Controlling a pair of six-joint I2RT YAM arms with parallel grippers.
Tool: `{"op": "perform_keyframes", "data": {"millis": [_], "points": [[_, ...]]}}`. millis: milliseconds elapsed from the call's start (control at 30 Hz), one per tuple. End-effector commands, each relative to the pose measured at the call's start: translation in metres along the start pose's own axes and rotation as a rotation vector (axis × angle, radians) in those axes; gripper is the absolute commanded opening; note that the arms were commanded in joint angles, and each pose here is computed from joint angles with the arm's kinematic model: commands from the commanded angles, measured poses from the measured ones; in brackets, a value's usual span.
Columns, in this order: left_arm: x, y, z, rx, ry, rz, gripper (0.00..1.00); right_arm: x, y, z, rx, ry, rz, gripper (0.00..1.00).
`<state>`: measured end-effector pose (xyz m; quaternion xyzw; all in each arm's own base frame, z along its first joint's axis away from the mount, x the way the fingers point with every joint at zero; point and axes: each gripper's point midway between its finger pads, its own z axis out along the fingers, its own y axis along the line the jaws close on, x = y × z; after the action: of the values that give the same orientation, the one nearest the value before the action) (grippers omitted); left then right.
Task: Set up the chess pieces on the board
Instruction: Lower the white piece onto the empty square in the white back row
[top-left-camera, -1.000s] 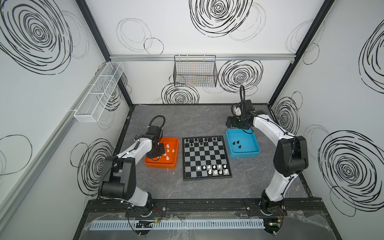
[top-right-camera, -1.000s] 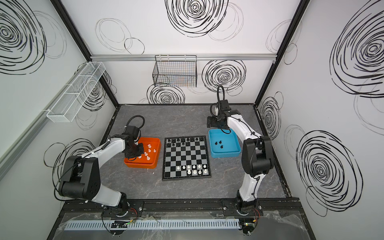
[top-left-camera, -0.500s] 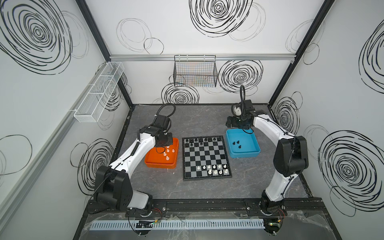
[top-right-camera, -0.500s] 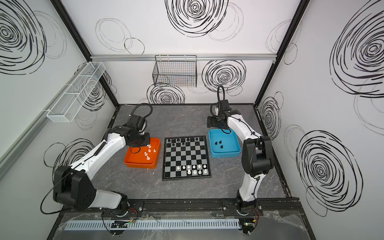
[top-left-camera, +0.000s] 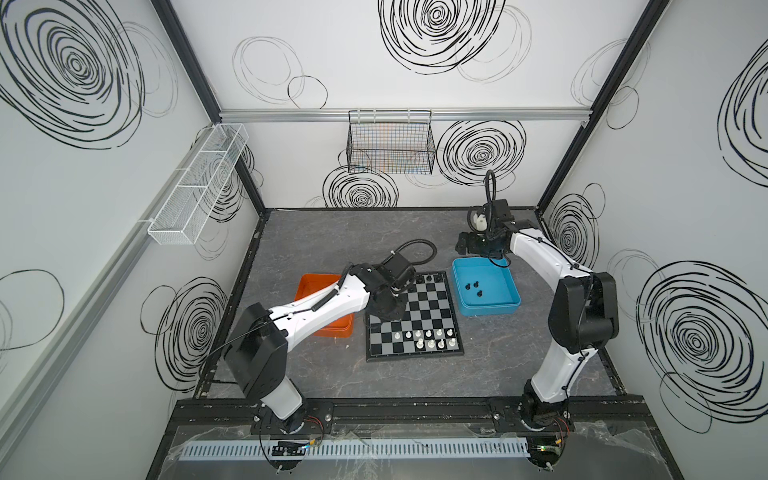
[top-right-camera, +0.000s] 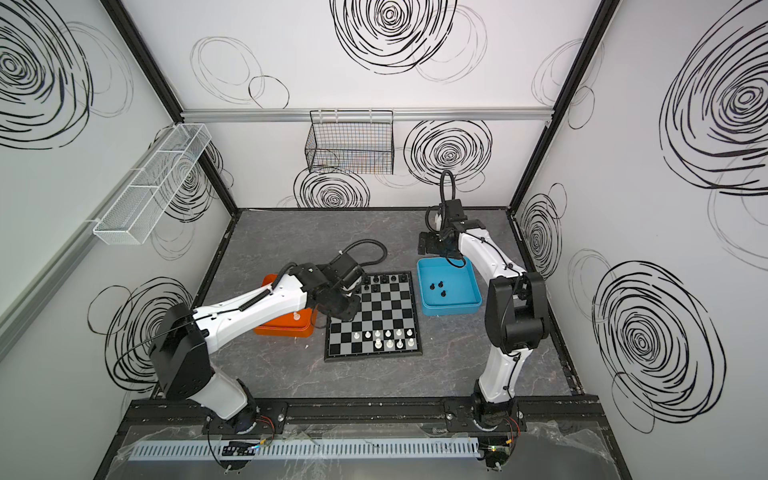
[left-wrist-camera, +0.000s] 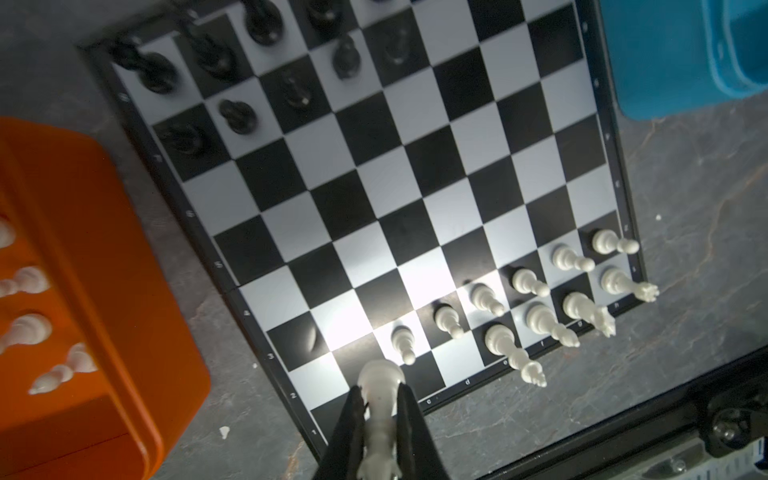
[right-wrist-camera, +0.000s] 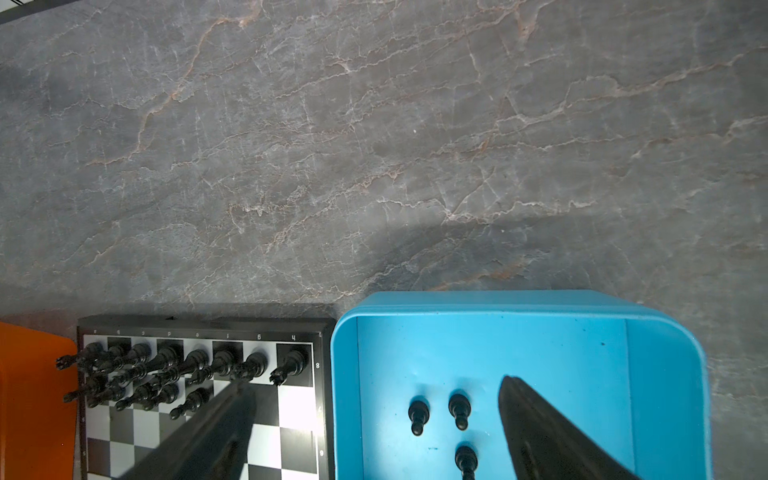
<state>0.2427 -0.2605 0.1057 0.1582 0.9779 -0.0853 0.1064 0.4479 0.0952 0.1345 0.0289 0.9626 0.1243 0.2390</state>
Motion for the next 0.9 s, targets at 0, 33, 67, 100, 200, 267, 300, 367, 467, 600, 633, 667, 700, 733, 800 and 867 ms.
{"op": "perform_keyframes", "data": {"millis": [0,33,67,100,200,267,300,367,467,600,633,667,700,733,800,867], "points": [[-0.003,-0.017,0.004,0.016,0.001,0.007,0.14,-0.005,-0.002,-0.016,-0.001,-0.035,-0.003,0.96],[-0.002,-0.021,0.006,0.023,0.001,0.015,0.14,-0.005,-0.003,-0.016,-0.001,-0.038,-0.001,0.96],[-0.002,-0.025,0.008,0.029,0.001,0.027,0.14,-0.004,-0.003,-0.016,-0.002,-0.036,0.0,0.96],[-0.001,-0.028,0.01,0.03,0.005,0.036,0.14,-0.004,-0.004,-0.015,-0.003,-0.035,0.002,0.96],[0.002,-0.036,0.013,0.042,0.009,0.07,0.15,-0.003,-0.004,-0.015,-0.006,-0.033,0.004,0.96],[0.004,-0.042,0.014,0.056,0.011,0.087,0.15,-0.004,-0.005,-0.015,-0.006,-0.036,0.005,0.96],[0.006,-0.046,0.014,0.066,0.014,0.099,0.15,-0.003,-0.005,-0.015,-0.007,-0.035,0.006,0.96],[0.007,-0.05,0.017,0.074,0.014,0.118,0.15,-0.003,-0.006,-0.016,-0.005,-0.036,0.006,0.96],[0.011,-0.051,0.022,0.074,0.021,0.132,0.15,-0.003,-0.007,-0.015,-0.005,-0.037,0.008,0.96],[0.017,-0.052,0.03,0.075,0.031,0.144,0.16,-0.002,-0.008,-0.015,-0.003,-0.035,0.011,0.96],[0.018,-0.052,0.031,0.076,0.035,0.145,0.16,-0.003,-0.009,-0.015,-0.003,-0.036,0.013,0.96],[0.02,-0.052,0.032,0.074,0.038,0.15,0.16,-0.002,-0.008,-0.015,-0.004,-0.034,0.014,0.96],[0.021,-0.052,0.033,0.073,0.038,0.153,0.15,-0.002,-0.009,-0.014,-0.004,-0.034,0.014,0.96],[0.022,-0.053,0.033,0.073,0.041,0.155,0.16,-0.002,-0.009,-0.014,-0.004,-0.034,0.014,0.96],[0.025,-0.053,0.035,0.073,0.045,0.159,0.16,-0.001,-0.009,-0.014,-0.004,-0.031,0.014,0.96],[0.027,-0.053,0.036,0.072,0.05,0.164,0.16,-0.001,-0.009,-0.013,-0.003,-0.029,0.015,0.96]]}}
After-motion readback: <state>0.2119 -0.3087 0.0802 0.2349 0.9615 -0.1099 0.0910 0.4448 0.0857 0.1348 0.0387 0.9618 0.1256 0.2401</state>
